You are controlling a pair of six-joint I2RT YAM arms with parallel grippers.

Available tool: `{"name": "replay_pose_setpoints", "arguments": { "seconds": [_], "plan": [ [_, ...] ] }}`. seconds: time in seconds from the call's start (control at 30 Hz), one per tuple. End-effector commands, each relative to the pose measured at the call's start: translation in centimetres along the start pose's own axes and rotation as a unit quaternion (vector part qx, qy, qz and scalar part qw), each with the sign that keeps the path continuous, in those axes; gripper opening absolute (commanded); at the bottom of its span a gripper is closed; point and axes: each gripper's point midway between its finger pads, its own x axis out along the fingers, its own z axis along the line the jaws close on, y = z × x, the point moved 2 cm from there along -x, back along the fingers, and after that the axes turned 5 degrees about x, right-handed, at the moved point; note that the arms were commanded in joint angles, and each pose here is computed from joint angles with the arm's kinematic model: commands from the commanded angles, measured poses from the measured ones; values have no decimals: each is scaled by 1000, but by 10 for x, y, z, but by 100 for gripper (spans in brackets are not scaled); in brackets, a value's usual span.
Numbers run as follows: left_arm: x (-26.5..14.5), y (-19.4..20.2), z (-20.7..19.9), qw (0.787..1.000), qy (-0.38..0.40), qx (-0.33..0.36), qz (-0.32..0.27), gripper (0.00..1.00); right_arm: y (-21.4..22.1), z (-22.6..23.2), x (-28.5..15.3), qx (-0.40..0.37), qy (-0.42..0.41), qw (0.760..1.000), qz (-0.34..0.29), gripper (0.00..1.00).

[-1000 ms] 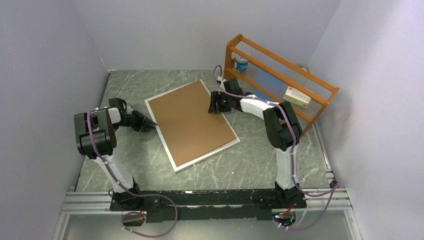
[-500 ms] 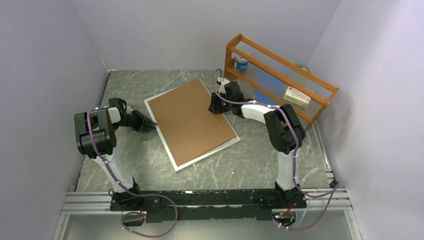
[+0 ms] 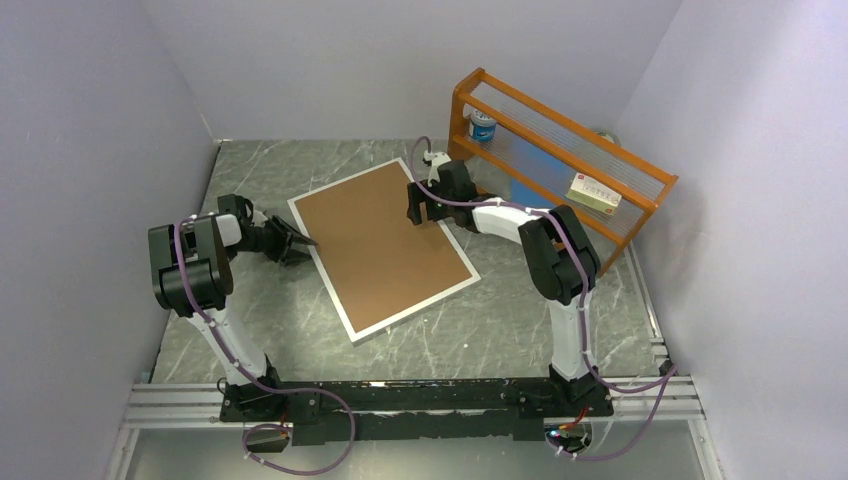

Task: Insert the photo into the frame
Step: Place the photo frame item in the photo frame.

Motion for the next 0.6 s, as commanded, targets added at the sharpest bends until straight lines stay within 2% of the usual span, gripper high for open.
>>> {"name": "replay_pose_setpoints", "arguments": {
  "seconds": [0.0, 0.27, 0.57],
  "plan": [
    [5, 10, 24, 998, -55, 3, 9, 52, -25, -1, -17, 26, 46, 998, -13, 86],
    [-4, 5, 25, 996, -79, 24, -14, 68, -7, -6, -31, 79, 79, 993, 34, 89],
    [3, -4, 33, 994, -103, 15, -19, 64, 26, -11, -36, 106, 98, 985, 90, 89]
  ]
}}
